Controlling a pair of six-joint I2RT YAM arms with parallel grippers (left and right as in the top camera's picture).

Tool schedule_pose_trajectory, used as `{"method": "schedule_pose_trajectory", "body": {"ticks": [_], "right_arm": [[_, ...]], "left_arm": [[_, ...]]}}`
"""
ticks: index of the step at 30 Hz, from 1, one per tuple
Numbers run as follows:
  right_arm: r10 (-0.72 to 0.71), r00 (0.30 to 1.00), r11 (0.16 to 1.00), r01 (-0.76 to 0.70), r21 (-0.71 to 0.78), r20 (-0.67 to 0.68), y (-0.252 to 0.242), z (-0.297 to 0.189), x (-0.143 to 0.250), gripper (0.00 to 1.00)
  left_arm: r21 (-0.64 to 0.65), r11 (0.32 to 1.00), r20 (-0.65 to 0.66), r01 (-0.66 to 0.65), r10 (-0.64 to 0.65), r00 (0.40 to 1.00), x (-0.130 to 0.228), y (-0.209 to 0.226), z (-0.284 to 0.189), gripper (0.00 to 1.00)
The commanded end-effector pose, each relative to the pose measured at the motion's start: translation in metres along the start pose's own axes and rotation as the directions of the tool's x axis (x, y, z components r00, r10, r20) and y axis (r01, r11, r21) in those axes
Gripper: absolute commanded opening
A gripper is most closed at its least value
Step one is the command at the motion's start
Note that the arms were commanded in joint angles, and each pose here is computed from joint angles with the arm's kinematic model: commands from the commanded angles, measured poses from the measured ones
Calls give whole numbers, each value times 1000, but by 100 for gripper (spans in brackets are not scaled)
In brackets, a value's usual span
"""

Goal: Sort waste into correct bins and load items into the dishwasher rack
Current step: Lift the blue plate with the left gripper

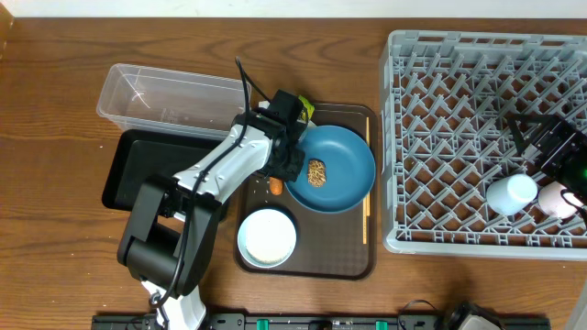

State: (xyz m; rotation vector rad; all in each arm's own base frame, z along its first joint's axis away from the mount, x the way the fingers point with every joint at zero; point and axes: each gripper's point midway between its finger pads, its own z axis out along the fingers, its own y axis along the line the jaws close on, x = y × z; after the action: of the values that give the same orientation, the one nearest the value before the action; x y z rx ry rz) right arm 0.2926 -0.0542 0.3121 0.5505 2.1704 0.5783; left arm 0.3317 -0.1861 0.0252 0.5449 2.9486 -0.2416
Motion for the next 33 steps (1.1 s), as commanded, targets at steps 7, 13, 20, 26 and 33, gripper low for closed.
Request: {"method": "schedule_pose_trajectory", "body": {"ticks": [7,13,20,26,33], "right_arm": [[1,1000,1000,-1,-12,-9,5,2,2,81],[1,1000,1000,-1,-12,-9,5,2,2,81],[1,1000,1000,-1,-12,-9,5,2,2,81],[1,1000,1000,-1,-12,-9,5,2,2,81],[1,1000,1000,-1,-10,-8,5,2,1,81]], "left_arm": [[-7,1000,26,-27,27,999,-7,3,5,17],[-9,1000,4,-24,24,1000,-4,4,13,17],[-1,1000,6,-24,24,1000,-4,2,12,7],[1,1000,49,-30,30,998,-15,-2,-18,6],[8,999,150,-43,41,988,-27,-9,-64,6]]}}
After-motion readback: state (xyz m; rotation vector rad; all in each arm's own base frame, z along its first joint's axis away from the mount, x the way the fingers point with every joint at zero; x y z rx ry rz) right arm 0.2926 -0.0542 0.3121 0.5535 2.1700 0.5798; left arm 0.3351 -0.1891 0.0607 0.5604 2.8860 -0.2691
